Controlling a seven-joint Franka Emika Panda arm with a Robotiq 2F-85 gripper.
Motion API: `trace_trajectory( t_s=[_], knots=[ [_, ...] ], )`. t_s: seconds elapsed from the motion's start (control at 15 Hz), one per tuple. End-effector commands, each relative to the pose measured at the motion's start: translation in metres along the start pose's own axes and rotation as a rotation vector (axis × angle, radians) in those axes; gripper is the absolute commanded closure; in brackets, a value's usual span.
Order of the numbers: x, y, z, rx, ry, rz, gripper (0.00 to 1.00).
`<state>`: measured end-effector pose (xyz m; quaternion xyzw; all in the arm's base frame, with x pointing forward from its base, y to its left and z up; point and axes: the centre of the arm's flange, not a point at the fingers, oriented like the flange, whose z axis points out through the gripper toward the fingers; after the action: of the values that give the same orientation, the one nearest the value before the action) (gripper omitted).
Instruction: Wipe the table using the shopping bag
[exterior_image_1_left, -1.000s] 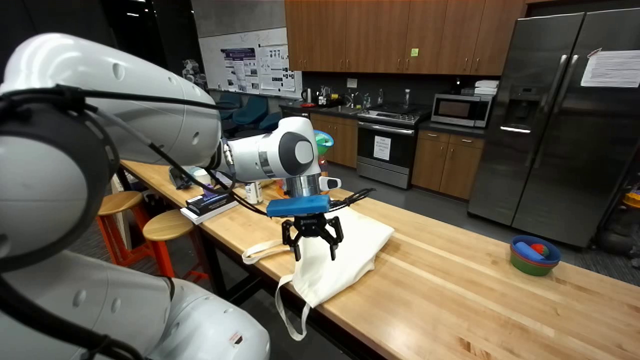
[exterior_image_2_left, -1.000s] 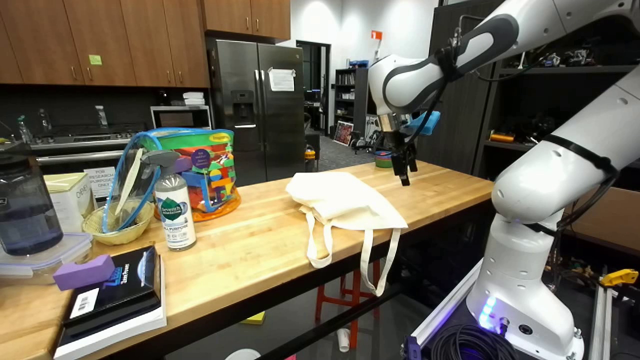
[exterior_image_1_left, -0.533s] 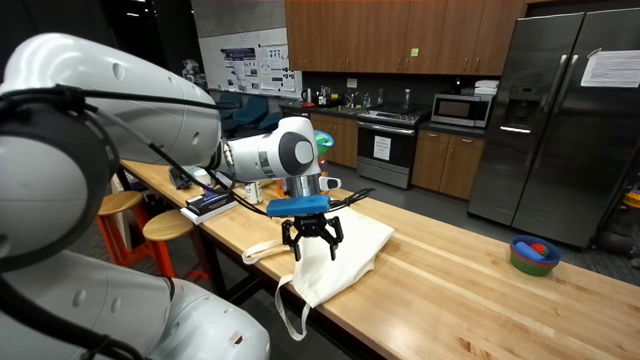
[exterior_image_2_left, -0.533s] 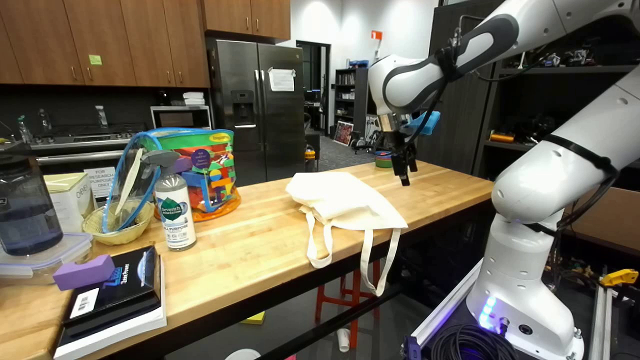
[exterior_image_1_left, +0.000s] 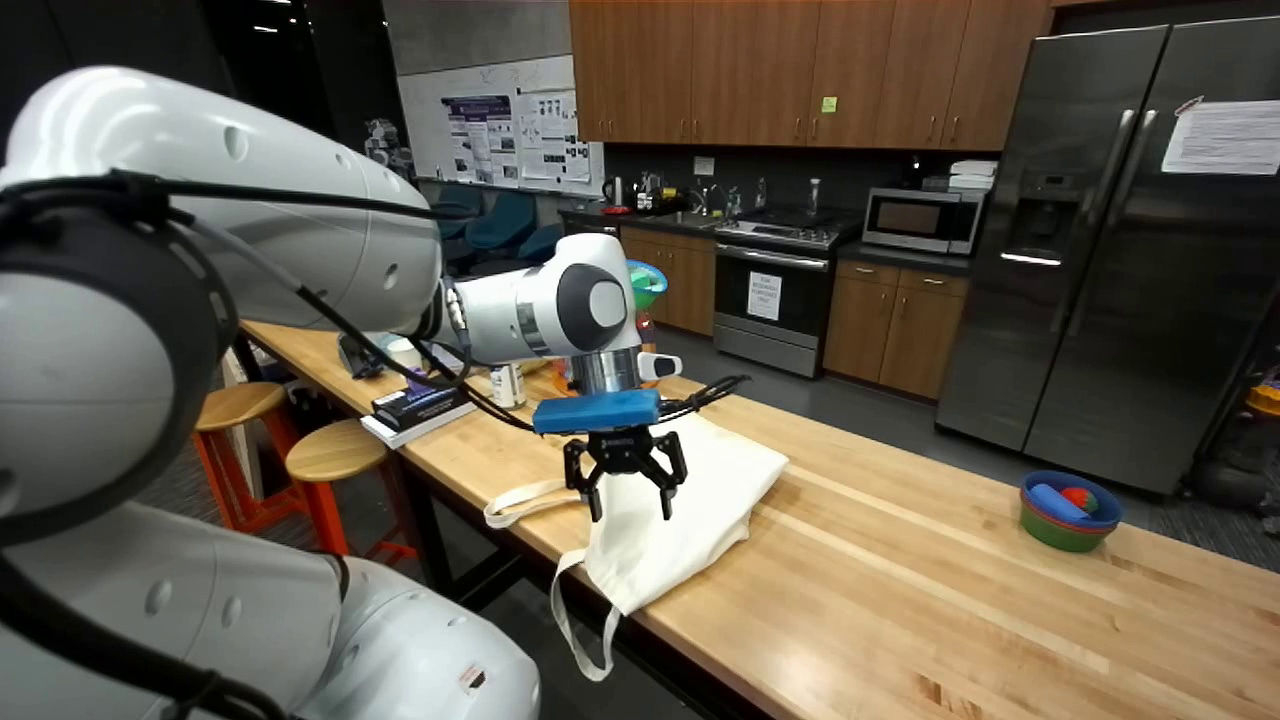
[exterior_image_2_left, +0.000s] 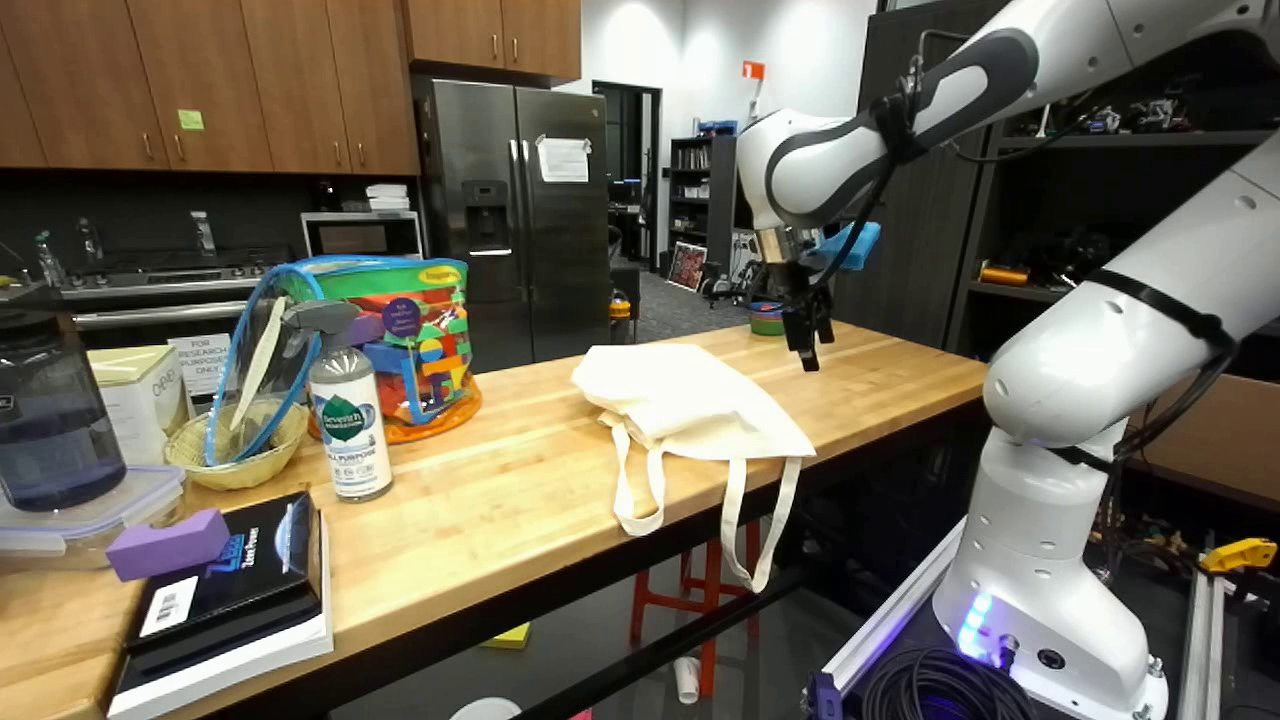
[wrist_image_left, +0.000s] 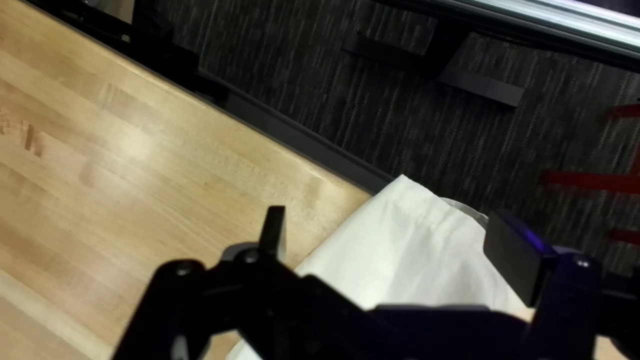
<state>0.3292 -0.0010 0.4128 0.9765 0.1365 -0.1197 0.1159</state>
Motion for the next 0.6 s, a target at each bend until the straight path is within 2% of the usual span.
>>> trace_trajectory(
  t_s=[0.0,0.53],
  knots=[
    [-0.002,-0.013,0.004,-0.057,0.05,0.013,0.0],
    [0.026,-0.062,0.007,-0.14,0.214,0.048,0.0]
  ],
)
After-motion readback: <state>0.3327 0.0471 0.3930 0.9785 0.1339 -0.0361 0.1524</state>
